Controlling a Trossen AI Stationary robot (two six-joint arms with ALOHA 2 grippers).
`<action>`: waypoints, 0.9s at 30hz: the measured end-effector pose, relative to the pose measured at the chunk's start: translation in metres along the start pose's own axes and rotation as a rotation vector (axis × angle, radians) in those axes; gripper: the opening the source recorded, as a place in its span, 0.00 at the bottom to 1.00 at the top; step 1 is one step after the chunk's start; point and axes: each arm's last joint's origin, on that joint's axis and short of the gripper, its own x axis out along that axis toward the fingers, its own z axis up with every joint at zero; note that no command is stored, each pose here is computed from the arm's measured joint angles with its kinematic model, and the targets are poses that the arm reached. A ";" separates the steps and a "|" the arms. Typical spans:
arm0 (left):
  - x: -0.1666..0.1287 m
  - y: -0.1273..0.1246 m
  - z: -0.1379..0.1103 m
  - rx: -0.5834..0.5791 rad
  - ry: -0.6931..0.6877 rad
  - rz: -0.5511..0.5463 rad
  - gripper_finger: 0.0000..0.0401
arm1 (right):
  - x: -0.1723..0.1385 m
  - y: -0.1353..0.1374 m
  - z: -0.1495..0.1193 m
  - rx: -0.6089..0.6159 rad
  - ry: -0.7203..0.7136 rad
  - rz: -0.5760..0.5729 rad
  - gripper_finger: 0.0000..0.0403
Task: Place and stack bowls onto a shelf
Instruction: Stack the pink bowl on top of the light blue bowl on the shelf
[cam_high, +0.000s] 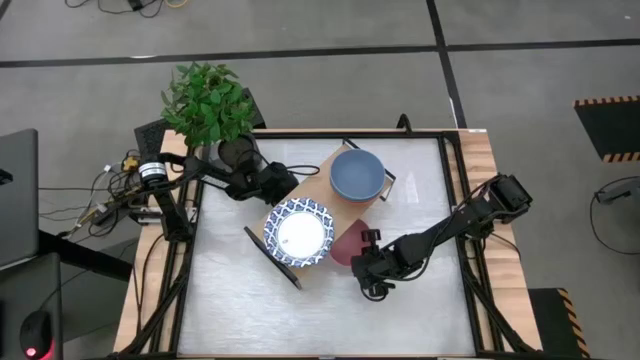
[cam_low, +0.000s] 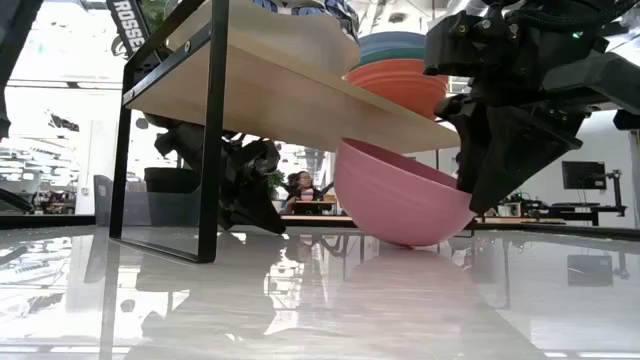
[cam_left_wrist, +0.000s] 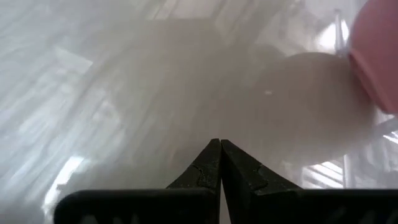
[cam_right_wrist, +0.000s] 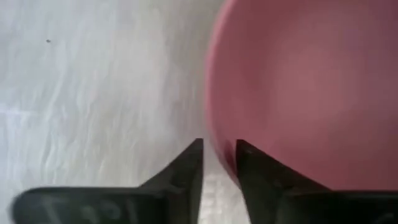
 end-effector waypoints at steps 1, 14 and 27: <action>-0.002 0.000 0.000 -0.004 0.003 0.018 0.00 | 0.000 0.000 -0.001 0.018 0.006 -0.001 0.27; -0.026 0.008 0.009 -0.083 -0.019 0.176 0.00 | -0.001 -0.001 -0.001 0.223 0.005 -0.019 0.06; -0.058 0.002 0.023 -0.044 -0.097 0.278 0.00 | -0.019 0.026 0.000 0.362 0.016 0.050 0.06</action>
